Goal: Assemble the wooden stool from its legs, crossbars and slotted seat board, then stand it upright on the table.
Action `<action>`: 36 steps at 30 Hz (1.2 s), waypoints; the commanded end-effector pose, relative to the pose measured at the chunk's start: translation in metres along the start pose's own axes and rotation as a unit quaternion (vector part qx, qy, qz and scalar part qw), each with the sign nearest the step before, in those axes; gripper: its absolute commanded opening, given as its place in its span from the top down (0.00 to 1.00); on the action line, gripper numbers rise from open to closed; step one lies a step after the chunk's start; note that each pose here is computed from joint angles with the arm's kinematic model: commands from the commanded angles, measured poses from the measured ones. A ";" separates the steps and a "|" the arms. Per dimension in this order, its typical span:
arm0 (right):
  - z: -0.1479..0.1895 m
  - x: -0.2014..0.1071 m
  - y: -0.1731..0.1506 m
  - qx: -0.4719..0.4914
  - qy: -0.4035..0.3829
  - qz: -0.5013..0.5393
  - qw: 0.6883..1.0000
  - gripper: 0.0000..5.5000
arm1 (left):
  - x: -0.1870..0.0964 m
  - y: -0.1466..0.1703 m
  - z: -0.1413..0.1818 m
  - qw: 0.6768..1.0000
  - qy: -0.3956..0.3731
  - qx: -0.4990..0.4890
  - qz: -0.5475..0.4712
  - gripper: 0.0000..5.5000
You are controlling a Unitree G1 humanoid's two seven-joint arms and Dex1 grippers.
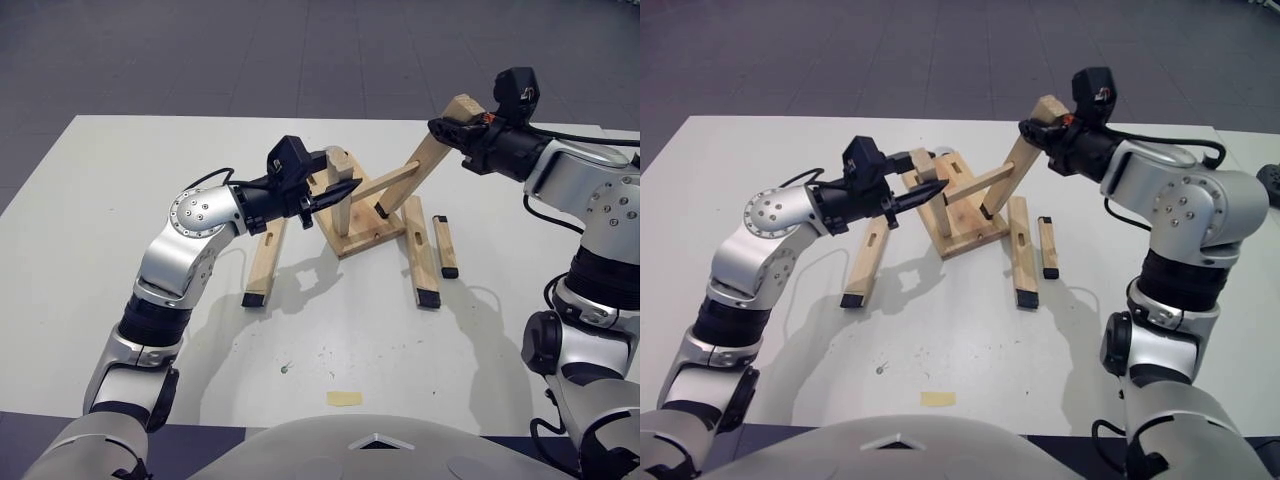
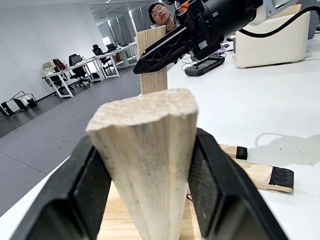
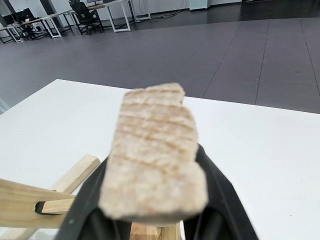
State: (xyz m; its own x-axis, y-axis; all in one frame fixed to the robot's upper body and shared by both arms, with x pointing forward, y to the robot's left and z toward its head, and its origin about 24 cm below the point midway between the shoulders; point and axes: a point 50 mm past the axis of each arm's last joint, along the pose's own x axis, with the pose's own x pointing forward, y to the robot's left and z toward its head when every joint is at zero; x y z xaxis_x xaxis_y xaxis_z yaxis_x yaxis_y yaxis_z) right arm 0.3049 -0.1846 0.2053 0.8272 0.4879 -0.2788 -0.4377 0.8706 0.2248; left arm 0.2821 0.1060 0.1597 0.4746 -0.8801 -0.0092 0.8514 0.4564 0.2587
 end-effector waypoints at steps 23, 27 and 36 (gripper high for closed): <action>-0.068 0.009 0.005 -0.061 0.108 0.092 0.988 0.79 | -0.023 0.028 -0.021 0.992 0.103 0.028 0.068 0.63; -0.057 0.011 -0.002 -0.022 0.111 0.105 0.988 0.79 | -0.021 0.031 -0.020 0.992 0.102 0.032 0.062 0.63; -0.071 0.030 -0.002 -0.010 0.113 0.054 0.992 0.79 | -0.014 0.031 -0.017 0.994 0.091 0.036 0.057 0.63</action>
State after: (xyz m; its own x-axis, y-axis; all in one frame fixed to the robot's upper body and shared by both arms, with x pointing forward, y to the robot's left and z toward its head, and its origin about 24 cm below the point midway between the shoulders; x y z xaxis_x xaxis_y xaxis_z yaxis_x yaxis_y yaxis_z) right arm 0.3135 -0.1827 0.1831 0.7797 0.5573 -0.2854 -0.5601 0.8245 0.0799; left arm 0.2946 0.1191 0.1594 0.4868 -0.8716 -0.0577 0.8455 0.4536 0.2819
